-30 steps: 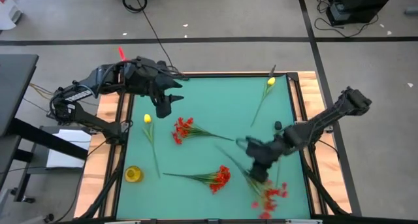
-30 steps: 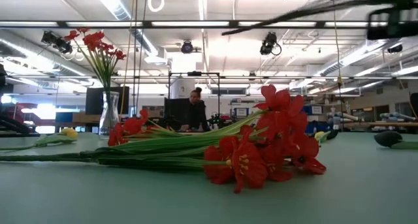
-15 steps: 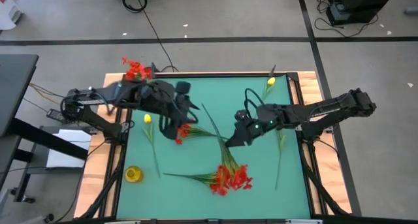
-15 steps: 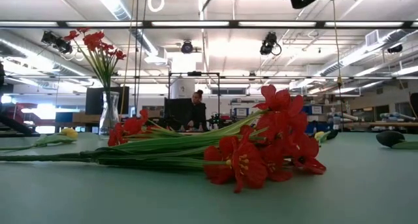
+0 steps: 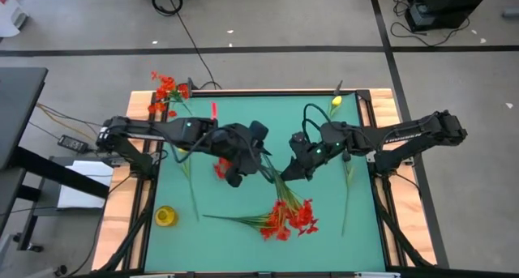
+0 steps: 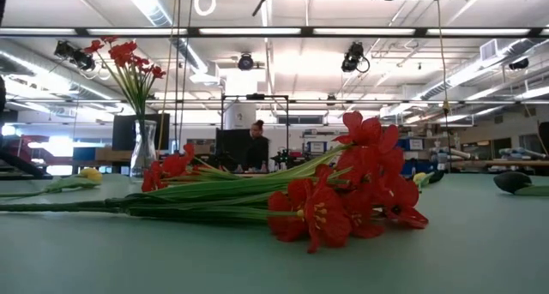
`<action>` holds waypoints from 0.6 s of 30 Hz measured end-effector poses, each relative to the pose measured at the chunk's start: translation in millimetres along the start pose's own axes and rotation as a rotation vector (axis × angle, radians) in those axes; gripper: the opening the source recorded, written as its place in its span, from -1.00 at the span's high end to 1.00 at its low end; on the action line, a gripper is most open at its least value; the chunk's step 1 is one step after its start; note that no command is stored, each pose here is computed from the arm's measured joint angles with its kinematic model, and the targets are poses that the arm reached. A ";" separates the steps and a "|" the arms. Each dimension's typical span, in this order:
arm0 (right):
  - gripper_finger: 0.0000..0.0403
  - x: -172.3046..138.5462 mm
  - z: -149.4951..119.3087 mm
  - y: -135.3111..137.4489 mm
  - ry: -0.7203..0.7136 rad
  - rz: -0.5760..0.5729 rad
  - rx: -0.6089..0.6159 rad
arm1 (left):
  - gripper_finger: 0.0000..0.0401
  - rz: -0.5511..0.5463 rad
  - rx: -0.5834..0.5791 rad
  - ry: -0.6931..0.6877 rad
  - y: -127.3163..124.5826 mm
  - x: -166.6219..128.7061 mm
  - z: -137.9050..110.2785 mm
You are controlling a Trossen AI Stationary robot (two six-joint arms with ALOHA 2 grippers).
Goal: Sort flowers into vase by color
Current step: Put the bottom right red flowers into the transparent vase
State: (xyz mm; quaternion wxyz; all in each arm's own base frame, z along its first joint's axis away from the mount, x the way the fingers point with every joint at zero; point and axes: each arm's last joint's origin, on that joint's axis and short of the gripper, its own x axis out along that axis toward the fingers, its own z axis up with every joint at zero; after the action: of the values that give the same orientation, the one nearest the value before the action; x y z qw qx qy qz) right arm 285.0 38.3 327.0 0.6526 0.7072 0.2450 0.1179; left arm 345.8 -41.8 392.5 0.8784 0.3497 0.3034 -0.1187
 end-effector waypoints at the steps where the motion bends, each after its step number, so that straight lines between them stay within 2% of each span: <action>1: 0.92 0.2 -0.4 0.3 0.002 0.003 -0.002 | 0.00 0.007 0.000 0.004 0.1 3.1 0.3; 6: 0.91 0.5 -1.3 0.3 0.005 0.003 -0.023 | 0.19 0.027 0.011 0.003 1.3 4.9 1.0; 8: 0.91 0.5 -1.4 1.6 0.006 0.016 -0.071 | 0.37 0.032 -0.002 0.007 1.4 4.9 0.8; 12: 0.86 0.5 -0.9 1.7 -0.012 0.016 -0.131 | 0.87 0.029 -0.063 0.015 2.8 3.2 -1.4; 18: 0.65 0.1 1.2 5.5 -0.072 0.049 -0.294 | 0.97 0.013 -0.135 0.058 4.8 3.0 -8.6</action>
State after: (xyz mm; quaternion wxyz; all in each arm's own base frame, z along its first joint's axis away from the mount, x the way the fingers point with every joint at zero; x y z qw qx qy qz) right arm 286.8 37.1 332.3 0.7546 0.6135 0.1841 0.1428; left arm 346.3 -32.4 388.3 0.8916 0.2947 0.3339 -0.0819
